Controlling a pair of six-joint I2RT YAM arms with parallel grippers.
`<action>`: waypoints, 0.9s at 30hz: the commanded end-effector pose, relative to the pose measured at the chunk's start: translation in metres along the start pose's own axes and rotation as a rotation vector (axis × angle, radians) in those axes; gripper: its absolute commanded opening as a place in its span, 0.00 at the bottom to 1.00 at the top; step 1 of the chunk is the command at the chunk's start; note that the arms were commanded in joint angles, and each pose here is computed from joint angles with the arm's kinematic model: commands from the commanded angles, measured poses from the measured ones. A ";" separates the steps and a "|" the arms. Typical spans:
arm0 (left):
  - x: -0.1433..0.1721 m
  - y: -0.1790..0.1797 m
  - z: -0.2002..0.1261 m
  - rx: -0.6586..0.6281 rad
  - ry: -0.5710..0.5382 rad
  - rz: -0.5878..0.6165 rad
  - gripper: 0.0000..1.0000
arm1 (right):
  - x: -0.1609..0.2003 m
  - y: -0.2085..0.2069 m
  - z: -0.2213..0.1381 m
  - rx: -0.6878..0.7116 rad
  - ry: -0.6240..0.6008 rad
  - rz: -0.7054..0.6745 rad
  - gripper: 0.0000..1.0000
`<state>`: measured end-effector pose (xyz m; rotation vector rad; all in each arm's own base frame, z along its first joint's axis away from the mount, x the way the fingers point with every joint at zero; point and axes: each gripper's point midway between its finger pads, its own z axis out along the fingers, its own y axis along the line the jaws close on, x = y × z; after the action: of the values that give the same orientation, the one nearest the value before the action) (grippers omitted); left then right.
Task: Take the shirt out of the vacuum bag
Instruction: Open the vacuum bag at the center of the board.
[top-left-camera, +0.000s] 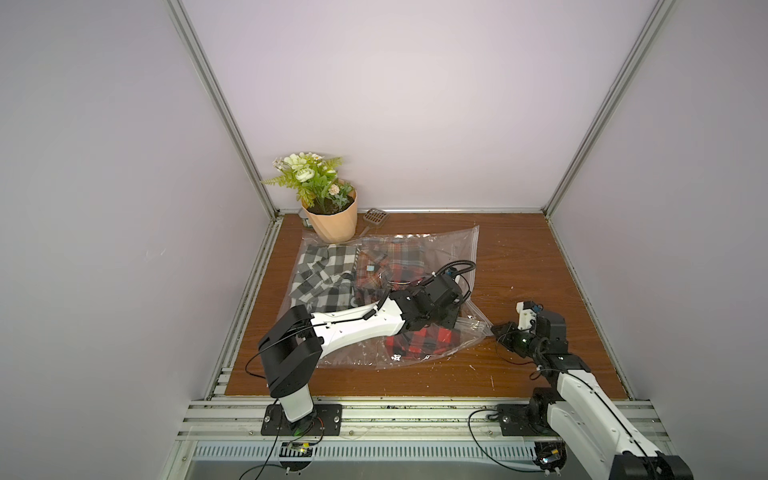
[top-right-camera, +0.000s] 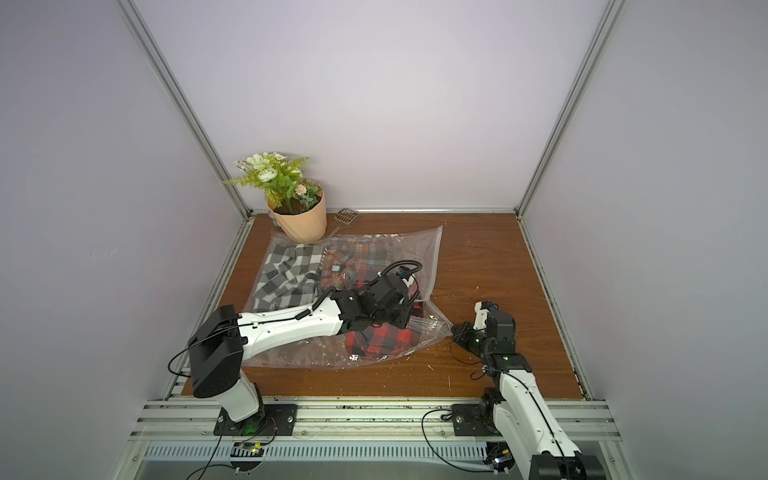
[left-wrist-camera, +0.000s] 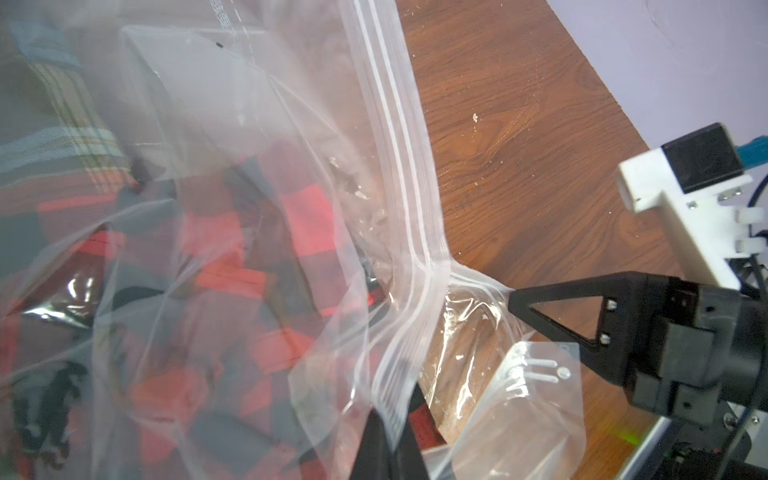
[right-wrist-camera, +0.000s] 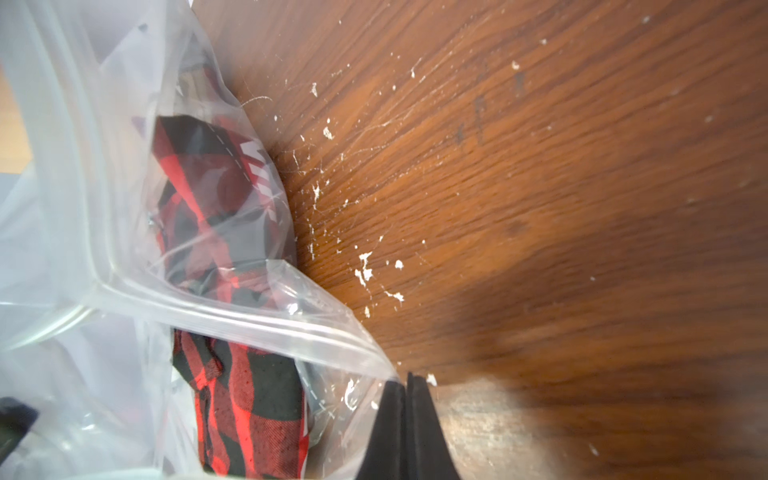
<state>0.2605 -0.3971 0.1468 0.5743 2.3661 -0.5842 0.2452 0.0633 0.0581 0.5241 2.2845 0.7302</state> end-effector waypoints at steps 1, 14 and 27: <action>-0.024 0.023 -0.023 -0.098 -0.083 -0.011 0.00 | -0.008 -0.020 -0.001 0.094 -0.042 0.028 0.00; -0.026 0.008 -0.027 -0.003 -0.100 0.014 0.00 | -0.013 0.003 -0.003 -0.041 -0.059 0.002 0.04; -0.001 -0.010 0.005 0.030 -0.035 0.053 0.00 | -0.048 0.068 -0.024 -0.219 -0.075 -0.250 0.53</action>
<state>0.2581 -0.3991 0.1427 0.6161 2.3352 -0.5895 0.2678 0.0765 0.1158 0.2807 2.1565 0.8224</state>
